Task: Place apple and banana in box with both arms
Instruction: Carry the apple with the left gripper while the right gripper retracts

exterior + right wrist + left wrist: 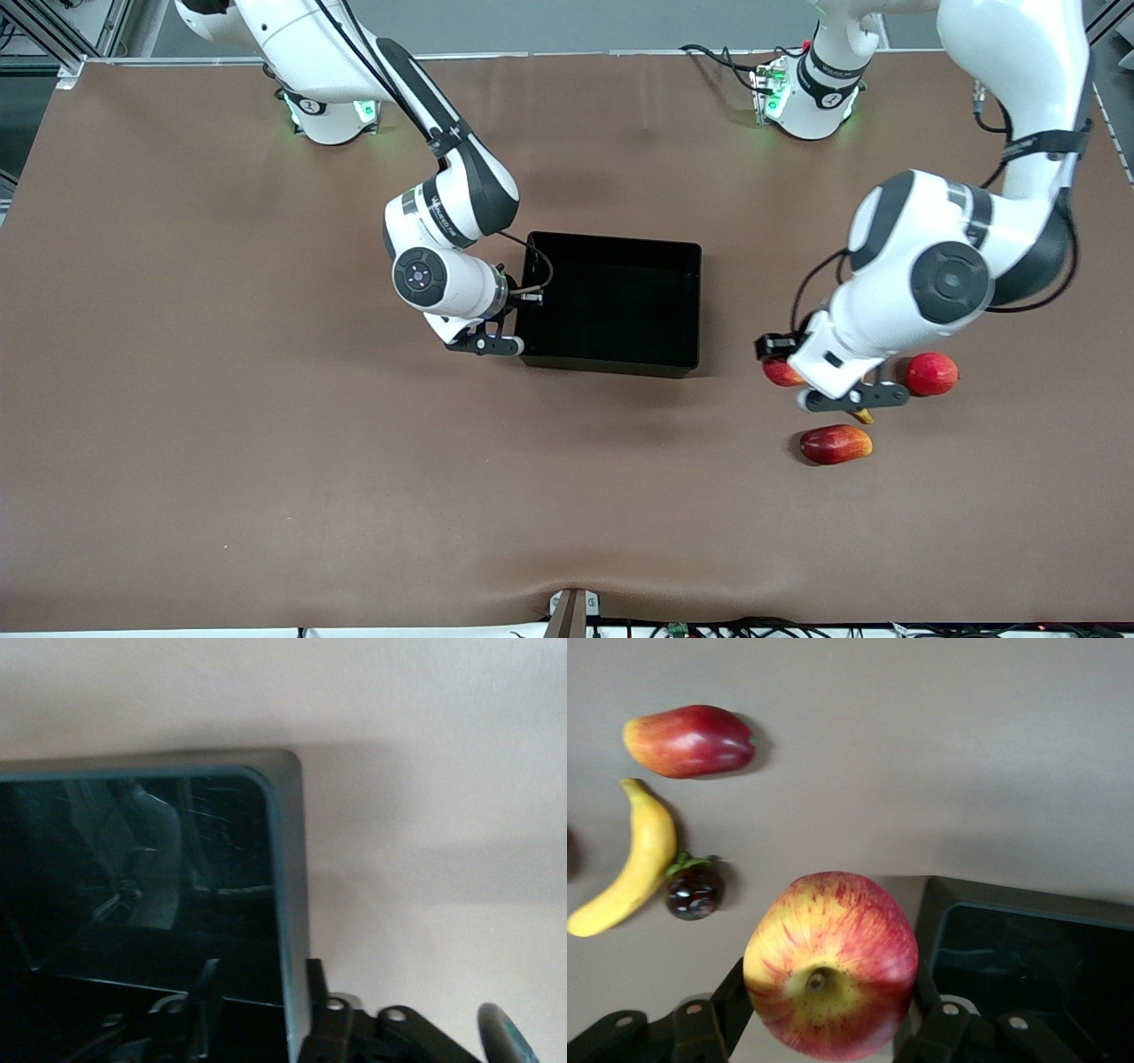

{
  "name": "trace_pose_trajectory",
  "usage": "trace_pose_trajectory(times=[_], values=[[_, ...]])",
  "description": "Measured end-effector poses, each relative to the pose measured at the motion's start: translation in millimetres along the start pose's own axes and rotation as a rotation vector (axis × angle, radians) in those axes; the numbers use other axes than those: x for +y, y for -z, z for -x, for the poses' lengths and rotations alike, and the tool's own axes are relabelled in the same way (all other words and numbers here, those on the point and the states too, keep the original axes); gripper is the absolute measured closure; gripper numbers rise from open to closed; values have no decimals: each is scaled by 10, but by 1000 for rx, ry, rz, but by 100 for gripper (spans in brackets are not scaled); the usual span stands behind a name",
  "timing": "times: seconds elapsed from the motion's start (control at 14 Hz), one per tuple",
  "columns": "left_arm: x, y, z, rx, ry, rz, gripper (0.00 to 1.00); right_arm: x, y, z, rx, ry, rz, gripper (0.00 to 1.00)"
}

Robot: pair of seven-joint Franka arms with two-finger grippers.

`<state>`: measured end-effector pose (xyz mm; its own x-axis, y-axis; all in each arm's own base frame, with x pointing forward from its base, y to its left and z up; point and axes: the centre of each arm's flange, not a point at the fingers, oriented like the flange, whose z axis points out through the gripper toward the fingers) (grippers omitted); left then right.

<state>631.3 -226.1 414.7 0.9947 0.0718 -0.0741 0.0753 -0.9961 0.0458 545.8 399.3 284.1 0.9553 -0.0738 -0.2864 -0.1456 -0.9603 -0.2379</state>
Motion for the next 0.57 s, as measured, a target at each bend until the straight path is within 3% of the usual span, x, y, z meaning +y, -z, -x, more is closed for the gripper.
trace_pose_trajectory(times=[0.22,0.36,0.57], values=[[324,-255,324,14,29,18,27,98,902,-179,-16,-13,-20,16],[566,-431,576,1,23,-5,27,424,1687,-384,18,-25,-13,0],[874,-602,892,-4,16,-25,27,914,2474,-500,72,-45,100,0]])
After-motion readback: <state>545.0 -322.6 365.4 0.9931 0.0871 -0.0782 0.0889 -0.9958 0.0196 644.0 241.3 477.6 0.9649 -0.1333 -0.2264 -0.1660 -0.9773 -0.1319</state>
